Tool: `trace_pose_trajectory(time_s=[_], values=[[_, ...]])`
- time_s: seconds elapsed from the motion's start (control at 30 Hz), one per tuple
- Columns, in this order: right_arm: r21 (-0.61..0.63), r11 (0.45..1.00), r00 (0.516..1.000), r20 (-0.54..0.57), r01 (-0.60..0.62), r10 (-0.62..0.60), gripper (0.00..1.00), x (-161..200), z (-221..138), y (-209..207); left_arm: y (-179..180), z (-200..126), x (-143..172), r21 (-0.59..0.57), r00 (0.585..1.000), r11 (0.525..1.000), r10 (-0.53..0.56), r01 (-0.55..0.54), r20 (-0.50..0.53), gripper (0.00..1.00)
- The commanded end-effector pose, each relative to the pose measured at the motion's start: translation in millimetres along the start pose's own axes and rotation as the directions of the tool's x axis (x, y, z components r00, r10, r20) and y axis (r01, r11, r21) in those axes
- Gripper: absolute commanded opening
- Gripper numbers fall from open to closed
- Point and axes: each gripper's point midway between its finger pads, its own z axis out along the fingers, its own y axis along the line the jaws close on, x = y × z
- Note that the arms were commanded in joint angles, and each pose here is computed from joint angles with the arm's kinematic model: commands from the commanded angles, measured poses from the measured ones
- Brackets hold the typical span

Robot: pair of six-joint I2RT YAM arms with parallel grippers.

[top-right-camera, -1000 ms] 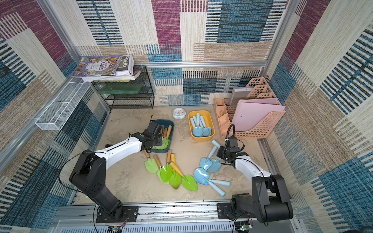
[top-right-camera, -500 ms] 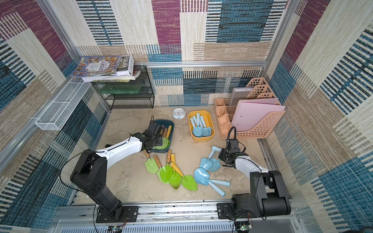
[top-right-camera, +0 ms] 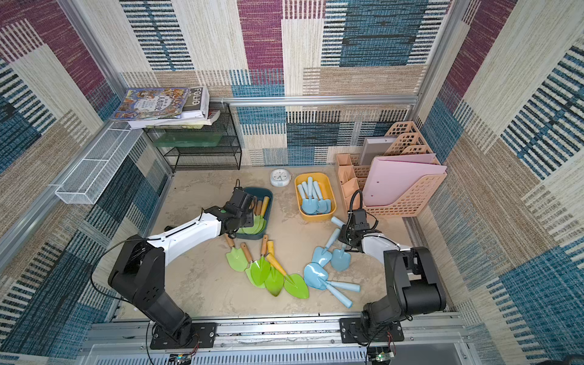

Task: Sort the small shovels by color and place them into the storage box
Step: Pick up the shovel from the center of the board.

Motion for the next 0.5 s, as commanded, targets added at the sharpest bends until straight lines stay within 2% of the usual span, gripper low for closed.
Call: trace_pose_trajectory(time_s=[0.0,0.2,0.47], values=[[-0.060,0.997,0.978,-0.204,0.040,-0.052,0.13,43.7,-15.1,4.7,1.3,-3.8,6.0,0.000,0.999,1.000,0.009,-0.009,-0.037,0.55],[-0.246,0.969,0.979,-0.188,0.034,-0.082,0.14,25.2,-48.8,36.1,3.5,-15.7,4.6,0.004,0.999,1.000,-0.002,0.002,-0.054,0.55],[-0.434,0.899,0.973,-0.225,-0.060,-0.044,0.16,14.5,-60.7,69.8,-7.5,-22.7,-2.2,0.057,0.998,0.998,-0.033,0.037,-0.061,0.55]])
